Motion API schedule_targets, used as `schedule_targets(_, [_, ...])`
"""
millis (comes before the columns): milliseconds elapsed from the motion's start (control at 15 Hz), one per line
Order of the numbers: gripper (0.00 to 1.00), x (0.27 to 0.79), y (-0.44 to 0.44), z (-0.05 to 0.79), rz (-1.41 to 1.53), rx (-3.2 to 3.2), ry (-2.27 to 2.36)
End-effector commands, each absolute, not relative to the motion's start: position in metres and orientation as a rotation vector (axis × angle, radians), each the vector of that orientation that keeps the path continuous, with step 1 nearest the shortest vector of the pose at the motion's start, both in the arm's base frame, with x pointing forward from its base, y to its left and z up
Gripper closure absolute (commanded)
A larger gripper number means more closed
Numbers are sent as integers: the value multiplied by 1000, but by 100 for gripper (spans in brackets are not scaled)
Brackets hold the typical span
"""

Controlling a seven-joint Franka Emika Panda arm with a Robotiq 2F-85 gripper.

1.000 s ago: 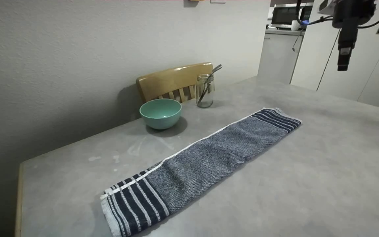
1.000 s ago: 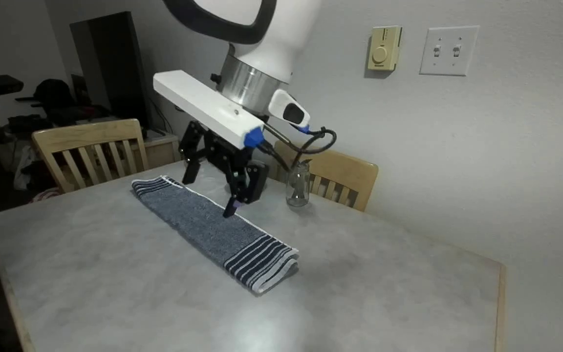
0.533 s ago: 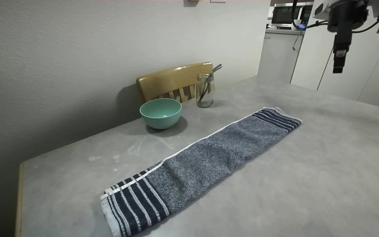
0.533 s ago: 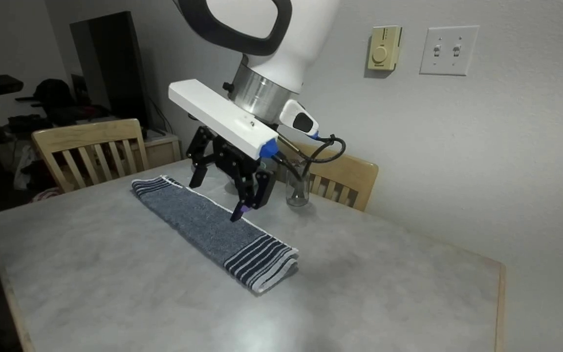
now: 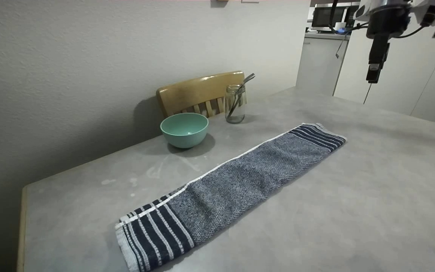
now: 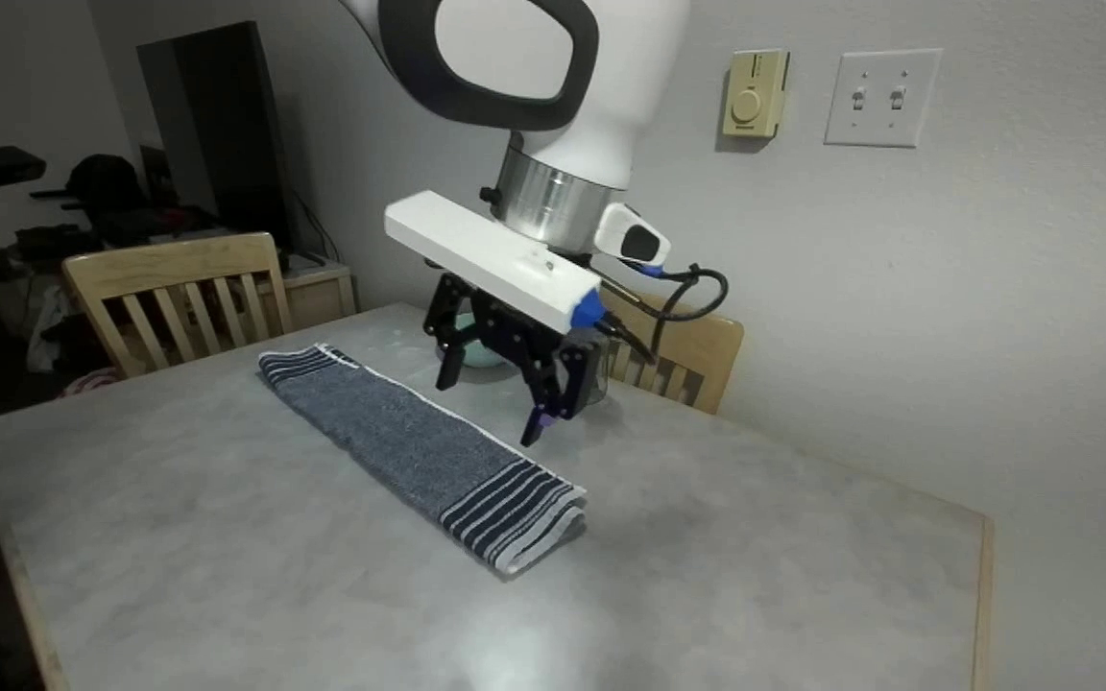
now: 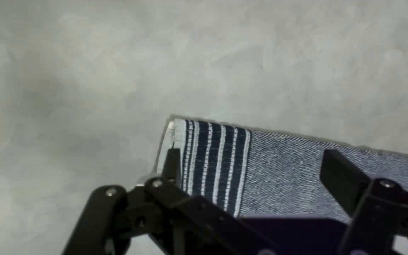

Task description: Fold the towel in half from right to left

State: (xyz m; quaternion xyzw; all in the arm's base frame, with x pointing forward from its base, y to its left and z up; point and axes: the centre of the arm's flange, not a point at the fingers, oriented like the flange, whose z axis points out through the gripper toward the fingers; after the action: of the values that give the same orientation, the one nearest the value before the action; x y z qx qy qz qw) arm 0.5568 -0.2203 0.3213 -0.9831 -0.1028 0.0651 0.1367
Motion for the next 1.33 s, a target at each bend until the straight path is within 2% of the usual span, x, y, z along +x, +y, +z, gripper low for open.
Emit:
schedule_targets(0, [0,587,-248,289,123,-2861,-322])
schedule_targets(200, [0,607,-248,267,104,-2841,-371])
schedule_targets(267, [0,585,-241,279,143,-2861,-333])
schedule_targets(1267, [0,639,-186,218,181,-2826,-434])
